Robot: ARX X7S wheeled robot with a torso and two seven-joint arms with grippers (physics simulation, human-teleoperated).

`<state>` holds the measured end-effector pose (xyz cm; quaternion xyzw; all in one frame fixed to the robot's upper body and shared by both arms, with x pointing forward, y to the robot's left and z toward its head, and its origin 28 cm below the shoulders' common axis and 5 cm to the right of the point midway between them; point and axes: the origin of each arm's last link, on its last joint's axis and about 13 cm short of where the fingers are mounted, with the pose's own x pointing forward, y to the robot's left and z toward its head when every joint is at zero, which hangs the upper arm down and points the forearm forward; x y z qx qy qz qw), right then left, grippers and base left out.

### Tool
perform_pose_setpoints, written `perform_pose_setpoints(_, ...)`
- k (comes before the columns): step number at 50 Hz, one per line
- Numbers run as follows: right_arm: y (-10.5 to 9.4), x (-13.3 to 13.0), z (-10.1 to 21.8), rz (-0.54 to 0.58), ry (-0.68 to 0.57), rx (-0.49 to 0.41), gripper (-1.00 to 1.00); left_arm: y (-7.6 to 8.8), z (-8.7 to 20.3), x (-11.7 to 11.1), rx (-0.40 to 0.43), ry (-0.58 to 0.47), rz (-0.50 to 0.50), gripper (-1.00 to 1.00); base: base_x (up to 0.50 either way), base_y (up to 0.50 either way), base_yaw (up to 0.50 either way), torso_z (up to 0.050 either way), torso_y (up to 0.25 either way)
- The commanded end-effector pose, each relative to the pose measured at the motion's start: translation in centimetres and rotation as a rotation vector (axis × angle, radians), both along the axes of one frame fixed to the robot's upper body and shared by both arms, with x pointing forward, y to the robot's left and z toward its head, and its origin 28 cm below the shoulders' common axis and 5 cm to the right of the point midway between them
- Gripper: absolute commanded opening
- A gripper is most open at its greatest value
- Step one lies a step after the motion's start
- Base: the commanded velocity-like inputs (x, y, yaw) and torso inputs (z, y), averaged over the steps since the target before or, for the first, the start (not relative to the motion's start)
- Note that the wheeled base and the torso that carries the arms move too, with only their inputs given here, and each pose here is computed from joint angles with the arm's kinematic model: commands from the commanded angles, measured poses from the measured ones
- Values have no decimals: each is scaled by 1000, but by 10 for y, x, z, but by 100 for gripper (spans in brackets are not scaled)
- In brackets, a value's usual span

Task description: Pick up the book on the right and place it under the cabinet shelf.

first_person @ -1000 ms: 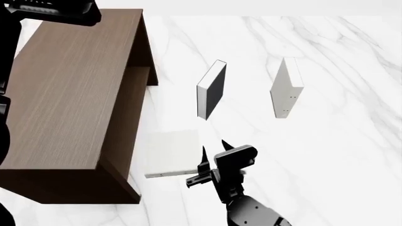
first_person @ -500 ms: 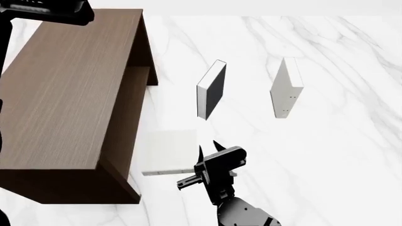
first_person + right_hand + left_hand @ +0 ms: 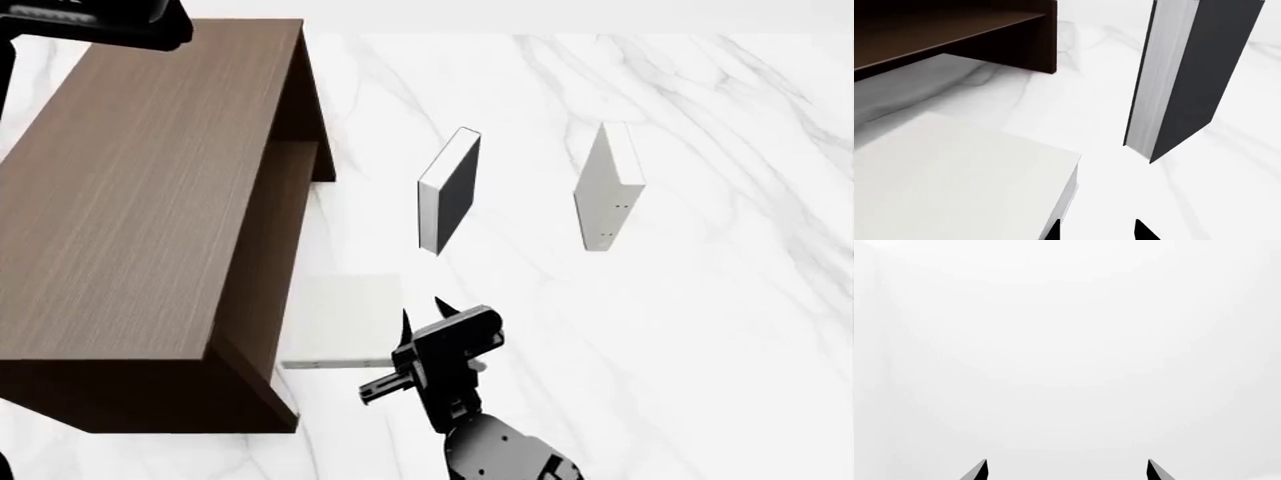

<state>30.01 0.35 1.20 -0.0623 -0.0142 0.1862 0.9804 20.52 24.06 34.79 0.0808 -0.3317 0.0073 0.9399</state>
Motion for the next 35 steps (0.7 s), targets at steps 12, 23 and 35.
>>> perform_pose_setpoints(12, 20, -18, -21, 187, 139, -146, 100, 0, 2, -1, 5, -1, -5, 100, 0, 0, 0, -1, -4)
perform_pose_setpoints(23, 25, -19, -22, 183, 149, -152, 100, 1, 1, -2, 4, -3, -2, 100, 0, 1, 2, -2, -4)
perform_pose_setpoints(35, 33, -24, -19, 213, 159, -157, 100, 1, 1, -3, 5, -3, -2, 100, 0, 2, 3, -1, -4)
